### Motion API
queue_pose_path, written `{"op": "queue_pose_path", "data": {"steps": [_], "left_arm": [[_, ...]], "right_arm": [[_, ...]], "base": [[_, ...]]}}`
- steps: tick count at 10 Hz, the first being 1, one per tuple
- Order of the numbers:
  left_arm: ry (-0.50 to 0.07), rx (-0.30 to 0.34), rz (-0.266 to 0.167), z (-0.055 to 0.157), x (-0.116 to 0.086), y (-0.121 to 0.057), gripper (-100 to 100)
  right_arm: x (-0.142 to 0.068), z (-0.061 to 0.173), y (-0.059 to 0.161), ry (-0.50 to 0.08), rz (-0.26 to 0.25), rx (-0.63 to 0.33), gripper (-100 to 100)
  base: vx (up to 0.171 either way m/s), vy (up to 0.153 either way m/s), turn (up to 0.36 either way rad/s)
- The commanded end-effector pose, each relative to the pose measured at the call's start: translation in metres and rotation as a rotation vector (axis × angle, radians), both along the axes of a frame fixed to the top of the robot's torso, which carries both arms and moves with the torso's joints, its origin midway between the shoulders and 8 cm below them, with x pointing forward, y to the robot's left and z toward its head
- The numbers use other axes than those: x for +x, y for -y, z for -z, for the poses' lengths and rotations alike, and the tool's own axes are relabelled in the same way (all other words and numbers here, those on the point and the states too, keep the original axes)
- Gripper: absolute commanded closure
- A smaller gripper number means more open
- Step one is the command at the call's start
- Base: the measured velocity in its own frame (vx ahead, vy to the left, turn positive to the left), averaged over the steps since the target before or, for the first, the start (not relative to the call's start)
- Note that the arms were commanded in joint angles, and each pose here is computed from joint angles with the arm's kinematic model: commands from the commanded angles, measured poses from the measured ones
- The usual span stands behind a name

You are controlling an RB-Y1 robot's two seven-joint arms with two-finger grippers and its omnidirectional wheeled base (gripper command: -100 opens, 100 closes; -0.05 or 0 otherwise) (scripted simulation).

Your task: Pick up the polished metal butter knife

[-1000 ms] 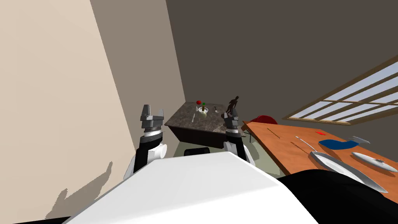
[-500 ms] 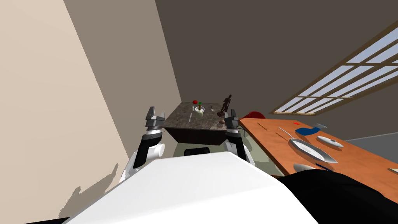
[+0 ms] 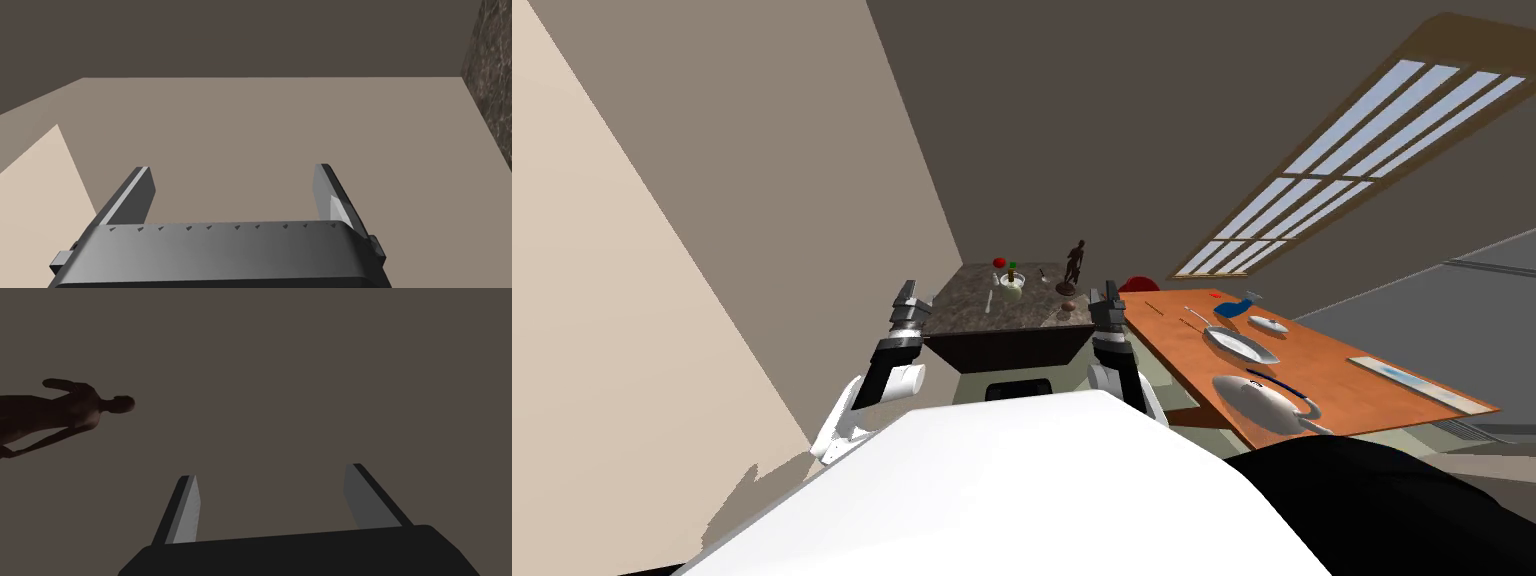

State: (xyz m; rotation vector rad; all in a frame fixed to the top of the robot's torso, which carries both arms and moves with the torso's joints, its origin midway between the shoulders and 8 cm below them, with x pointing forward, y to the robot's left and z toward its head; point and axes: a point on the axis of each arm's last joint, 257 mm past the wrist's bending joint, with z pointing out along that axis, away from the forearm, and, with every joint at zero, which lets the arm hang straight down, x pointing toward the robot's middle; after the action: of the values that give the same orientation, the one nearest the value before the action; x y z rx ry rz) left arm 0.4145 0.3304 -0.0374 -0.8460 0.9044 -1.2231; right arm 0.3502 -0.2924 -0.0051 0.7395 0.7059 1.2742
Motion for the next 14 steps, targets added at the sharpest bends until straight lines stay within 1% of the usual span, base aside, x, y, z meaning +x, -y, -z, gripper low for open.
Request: {"op": "queue_pose_path", "data": {"steps": [1, 2, 3, 4, 5, 6, 7, 8, 9, 10, 11, 12, 13, 14], "left_arm": [[-0.057, -0.009, -0.021, 0.019, 0.009, -0.014, -100], [-0.096, -0.011, -0.046, 0.027, 0.017, -0.035, -100], [-0.120, -0.017, -0.054, 0.037, 0.019, -0.039, -100], [-0.158, -0.022, -0.085, 0.045, 0.025, -0.063, -100], [-0.184, -0.029, -0.096, 0.055, 0.026, -0.067, -100], [-0.217, -0.038, -0.132, 0.062, 0.031, -0.095, -100], [-0.245, -0.046, -0.145, 0.071, 0.032, -0.099, -100], [-0.275, -0.061, -0.188, 0.077, 0.035, -0.130, -100], [-0.299, -0.069, -0.199, 0.085, 0.035, -0.134, -100], [-0.307, -0.071, -0.203, 0.087, 0.035, -0.135, -100], [-0.329, -0.091, -0.251, 0.088, 0.036, -0.166, -100], [-0.362, -0.102, -0.268, 0.100, 0.034, -0.173, -100], [-0.365, -0.124, -0.313, 0.094, 0.034, -0.203, -100], [-0.406, -0.139, -0.336, 0.110, 0.031, -0.212, -100]], "right_arm": [[0.000, 0.000, 0.000, 0.000, 0.000, 0.000, 0], [0.000, 0.000, 0.000, 0.000, 0.000, 0.000, 0], [0.000, 0.000, 0.000, 0.000, 0.000, 0.000, 0], [0.000, 0.000, 0.000, 0.000, 0.000, 0.000, 0], [0.000, 0.000, 0.000, 0.000, 0.000, 0.000, 0], [0.000, 0.000, 0.000, 0.000, 0.000, 0.000, 0], [0.000, 0.000, 0.000, 0.000, 0.000, 0.000, 0], [0.000, 0.000, 0.000, 0.000, 0.000, 0.000, 0], [0.000, 0.000, 0.000, 0.000, 0.000, 0.000, 0], [0.000, 0.000, 0.000, 0.000, 0.000, 0.000, 0], [0.000, 0.000, 0.000, 0.000, 0.000, 0.000, 0], [0.000, 0.000, 0.000, 0.000, 0.000, 0.000, 0], [0.000, 0.000, 0.000, 0.000, 0.000, 0.000, 0], [0.000, 0.000, 0.000, 0.000, 0.000, 0.000, 0]], "base": [[-0.031, -0.008, -0.145], [-0.026, -0.020, -0.287], [-0.017, -0.011, -0.124], [-0.019, -0.024, -0.258], [-0.014, -0.013, -0.133], [-0.022, -0.020, -0.278], [-0.017, -0.009, -0.148], [-0.016, -0.017, -0.288], [-0.014, -0.009, -0.146], [-0.005, -0.002, 0.033], [-0.010, -0.017, -0.241], [-0.011, -0.010, -0.186], [-0.013, -0.019, -0.303], [-0.010, -0.011, -0.145]]}}
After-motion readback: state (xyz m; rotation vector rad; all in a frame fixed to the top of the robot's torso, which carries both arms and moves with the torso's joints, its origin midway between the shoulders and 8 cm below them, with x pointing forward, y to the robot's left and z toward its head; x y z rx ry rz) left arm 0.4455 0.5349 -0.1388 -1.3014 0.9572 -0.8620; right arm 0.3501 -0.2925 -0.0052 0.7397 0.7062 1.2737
